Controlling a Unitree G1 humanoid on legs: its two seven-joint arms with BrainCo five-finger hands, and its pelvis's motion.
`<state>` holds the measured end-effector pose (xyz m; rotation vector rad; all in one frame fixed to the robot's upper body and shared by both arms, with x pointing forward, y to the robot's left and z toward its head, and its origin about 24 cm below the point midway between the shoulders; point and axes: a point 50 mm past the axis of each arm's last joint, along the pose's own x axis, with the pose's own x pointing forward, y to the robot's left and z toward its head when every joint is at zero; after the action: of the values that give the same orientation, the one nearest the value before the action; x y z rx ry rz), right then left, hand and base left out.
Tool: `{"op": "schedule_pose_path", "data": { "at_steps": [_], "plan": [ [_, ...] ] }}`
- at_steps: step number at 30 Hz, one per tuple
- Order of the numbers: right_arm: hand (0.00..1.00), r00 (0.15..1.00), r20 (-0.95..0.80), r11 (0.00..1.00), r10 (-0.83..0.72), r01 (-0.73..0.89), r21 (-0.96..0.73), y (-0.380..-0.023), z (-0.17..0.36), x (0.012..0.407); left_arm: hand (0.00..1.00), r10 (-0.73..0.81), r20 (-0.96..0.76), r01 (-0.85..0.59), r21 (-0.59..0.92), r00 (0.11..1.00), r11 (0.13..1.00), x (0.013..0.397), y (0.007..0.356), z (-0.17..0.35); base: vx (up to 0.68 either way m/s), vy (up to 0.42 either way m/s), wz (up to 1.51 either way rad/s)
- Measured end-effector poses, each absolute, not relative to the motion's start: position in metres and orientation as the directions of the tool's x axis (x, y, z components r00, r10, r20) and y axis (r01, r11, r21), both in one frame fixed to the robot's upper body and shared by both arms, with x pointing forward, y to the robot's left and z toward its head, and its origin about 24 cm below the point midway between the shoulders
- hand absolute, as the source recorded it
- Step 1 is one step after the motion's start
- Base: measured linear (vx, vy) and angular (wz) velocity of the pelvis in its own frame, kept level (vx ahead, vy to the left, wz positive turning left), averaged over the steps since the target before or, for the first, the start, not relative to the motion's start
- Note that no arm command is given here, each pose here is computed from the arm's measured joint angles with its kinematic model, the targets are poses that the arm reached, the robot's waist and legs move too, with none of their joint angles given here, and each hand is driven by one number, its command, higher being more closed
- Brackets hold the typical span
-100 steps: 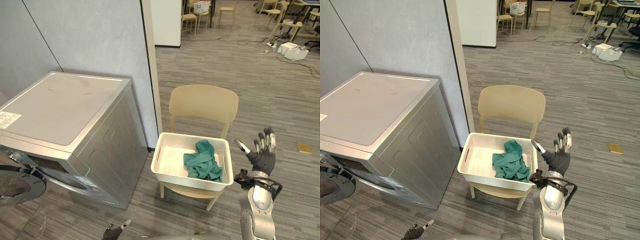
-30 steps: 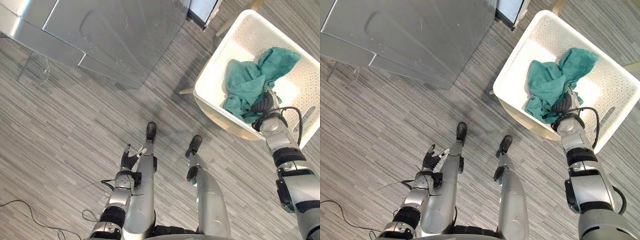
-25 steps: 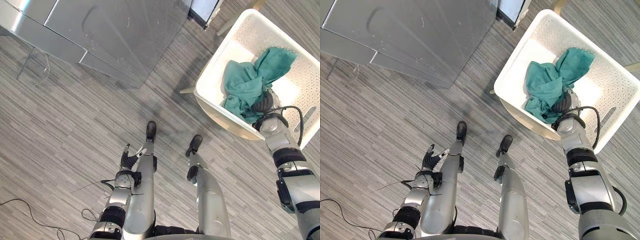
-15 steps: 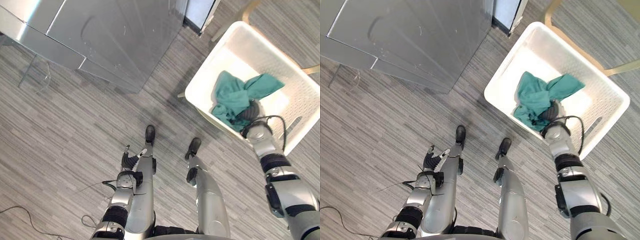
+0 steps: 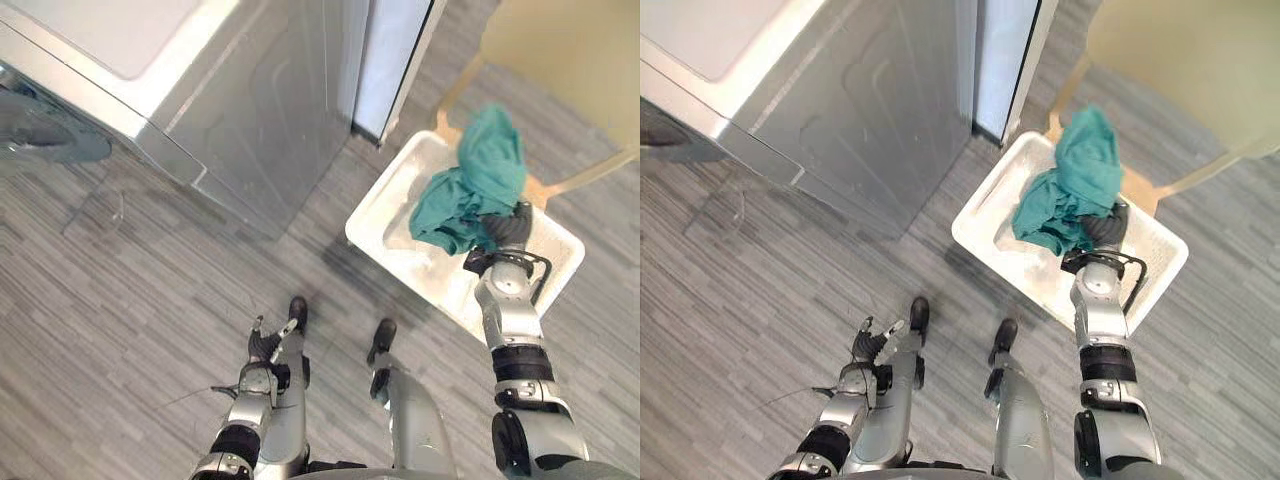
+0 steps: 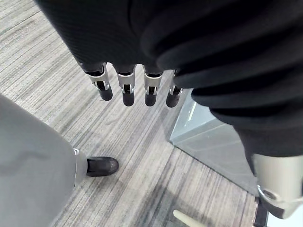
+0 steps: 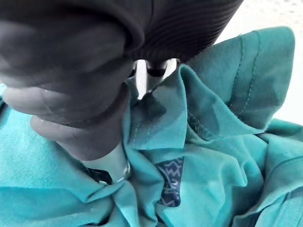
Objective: Pick up the laundry basket with both hands and put the clothes into the washing machine.
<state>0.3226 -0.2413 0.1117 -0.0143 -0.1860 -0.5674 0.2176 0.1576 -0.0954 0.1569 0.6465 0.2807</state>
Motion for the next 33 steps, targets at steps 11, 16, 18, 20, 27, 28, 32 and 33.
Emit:
{"op": "schedule_pose_path", "data": {
  "at_steps": [11,16,18,20,27,28,32,33],
  "plan": [
    [1.00,0.750,0.220,0.782,-0.623,0.607,0.145,-0.253,0.107,0.271,0.00,0.440,-0.742,-0.392,0.256,0.506,0.883,0.151,0.200,-0.134,0.08,-0.008,0.05],
    [1.00,0.714,0.371,0.802,-0.593,0.567,0.190,-0.249,0.133,0.237,0.00,0.584,-0.730,-0.642,0.264,0.355,0.720,0.120,0.248,-0.129,0.09,0.000,0.04],
    [1.00,0.698,0.426,0.810,-0.576,0.559,0.178,-0.249,0.141,0.223,0.00,0.682,-0.622,-0.736,0.240,0.385,0.634,0.129,0.272,-0.103,0.06,-0.001,0.06],
    [1.00,0.682,0.482,0.820,-0.550,0.550,0.157,-0.247,0.150,0.213,0.00,0.781,-0.454,-0.807,0.197,0.429,0.557,0.144,0.295,-0.063,0.04,0.007,-0.04],
    [1.00,0.665,0.593,0.881,-0.455,0.435,0.188,-0.227,0.169,0.189,0.00,0.862,0.202,-0.884,0.040,0.464,0.466,0.176,0.297,0.084,0.02,0.028,-0.20],
    [1.00,0.675,0.596,0.896,-0.434,0.394,0.206,-0.222,0.171,0.188,0.00,0.819,0.297,-0.864,0.049,0.491,0.501,0.182,0.282,0.103,0.00,0.018,-0.09],
    [1.00,0.696,0.622,0.932,-0.360,0.245,0.265,-0.208,0.176,0.186,0.00,0.591,0.463,-0.660,-0.017,0.661,0.751,0.201,0.222,0.137,-0.03,0.025,-0.18],
    [1.00,0.698,0.627,0.936,-0.347,0.219,0.274,-0.206,0.177,0.186,0.00,0.536,0.480,-0.599,-0.027,0.694,0.800,0.204,0.209,0.141,-0.03,0.012,-0.17]
  ]
}}
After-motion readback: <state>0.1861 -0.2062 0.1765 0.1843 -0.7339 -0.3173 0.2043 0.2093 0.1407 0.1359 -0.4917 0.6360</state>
